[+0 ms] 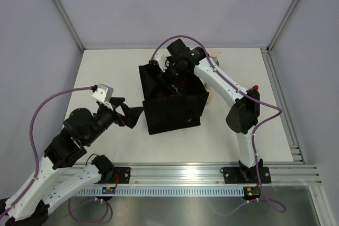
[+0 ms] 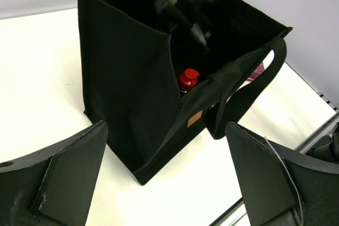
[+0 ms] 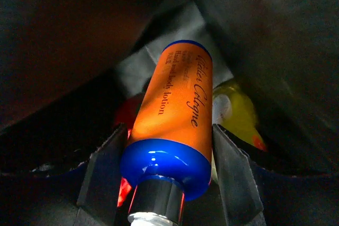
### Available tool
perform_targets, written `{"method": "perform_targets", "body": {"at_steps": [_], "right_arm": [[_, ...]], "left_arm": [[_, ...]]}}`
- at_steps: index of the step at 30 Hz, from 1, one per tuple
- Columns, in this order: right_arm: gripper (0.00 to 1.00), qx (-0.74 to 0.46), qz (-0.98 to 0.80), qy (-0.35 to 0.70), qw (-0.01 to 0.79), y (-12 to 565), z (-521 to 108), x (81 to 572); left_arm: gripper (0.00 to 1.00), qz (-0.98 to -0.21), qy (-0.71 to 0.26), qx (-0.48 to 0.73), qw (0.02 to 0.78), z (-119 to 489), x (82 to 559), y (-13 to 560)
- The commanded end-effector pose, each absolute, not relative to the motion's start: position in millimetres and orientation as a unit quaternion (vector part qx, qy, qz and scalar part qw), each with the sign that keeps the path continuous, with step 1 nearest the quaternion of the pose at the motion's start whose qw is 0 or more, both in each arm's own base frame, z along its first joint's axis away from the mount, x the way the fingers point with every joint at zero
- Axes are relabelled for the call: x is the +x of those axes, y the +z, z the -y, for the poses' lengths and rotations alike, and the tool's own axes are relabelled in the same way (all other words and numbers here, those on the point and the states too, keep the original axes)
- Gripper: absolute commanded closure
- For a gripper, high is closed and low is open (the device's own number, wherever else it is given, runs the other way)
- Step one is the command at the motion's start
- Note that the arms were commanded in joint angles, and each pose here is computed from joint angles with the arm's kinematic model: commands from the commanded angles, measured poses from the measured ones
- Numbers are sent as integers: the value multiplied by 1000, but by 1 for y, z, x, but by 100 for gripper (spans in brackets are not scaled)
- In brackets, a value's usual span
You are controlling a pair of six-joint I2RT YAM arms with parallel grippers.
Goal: Place the personal care products into the canvas bag
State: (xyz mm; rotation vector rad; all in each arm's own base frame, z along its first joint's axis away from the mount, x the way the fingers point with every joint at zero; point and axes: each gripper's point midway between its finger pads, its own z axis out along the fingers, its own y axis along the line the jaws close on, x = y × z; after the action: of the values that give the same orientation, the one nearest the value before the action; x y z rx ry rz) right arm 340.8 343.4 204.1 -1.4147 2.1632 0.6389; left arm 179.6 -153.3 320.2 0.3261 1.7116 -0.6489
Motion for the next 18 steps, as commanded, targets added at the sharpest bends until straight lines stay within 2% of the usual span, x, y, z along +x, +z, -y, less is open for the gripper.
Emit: {"method": "perform_targets", "body": {"at_steps": [1, 2, 4, 5, 9, 14, 18], "right_arm": [[64, -514, -783, 235, 258, 192, -349, 352], [46, -517, -783, 240, 250, 187, -347, 346], [34, -522, -775, 249, 253, 193, -347, 340], [24, -524, -773, 252, 255, 195, -347, 337], [7, -530, -762, 268, 256, 210, -344, 325], [1, -537, -739, 294, 282, 257, -341, 307], [0, -541, -711, 298, 336, 315, -330, 294]], "left_arm": [[1, -717, -288, 148, 617, 157, 181, 331], [1, -718, -289, 148, 616, 157, 181, 330], [1, -718, -290, 147, 616, 157, 181, 330], [1, -717, -292, 146, 616, 158, 181, 330], [1, -716, -300, 145, 614, 160, 180, 331], [1, -714, -312, 140, 611, 162, 178, 334], [1, -713, -318, 135, 611, 161, 176, 339]]}}
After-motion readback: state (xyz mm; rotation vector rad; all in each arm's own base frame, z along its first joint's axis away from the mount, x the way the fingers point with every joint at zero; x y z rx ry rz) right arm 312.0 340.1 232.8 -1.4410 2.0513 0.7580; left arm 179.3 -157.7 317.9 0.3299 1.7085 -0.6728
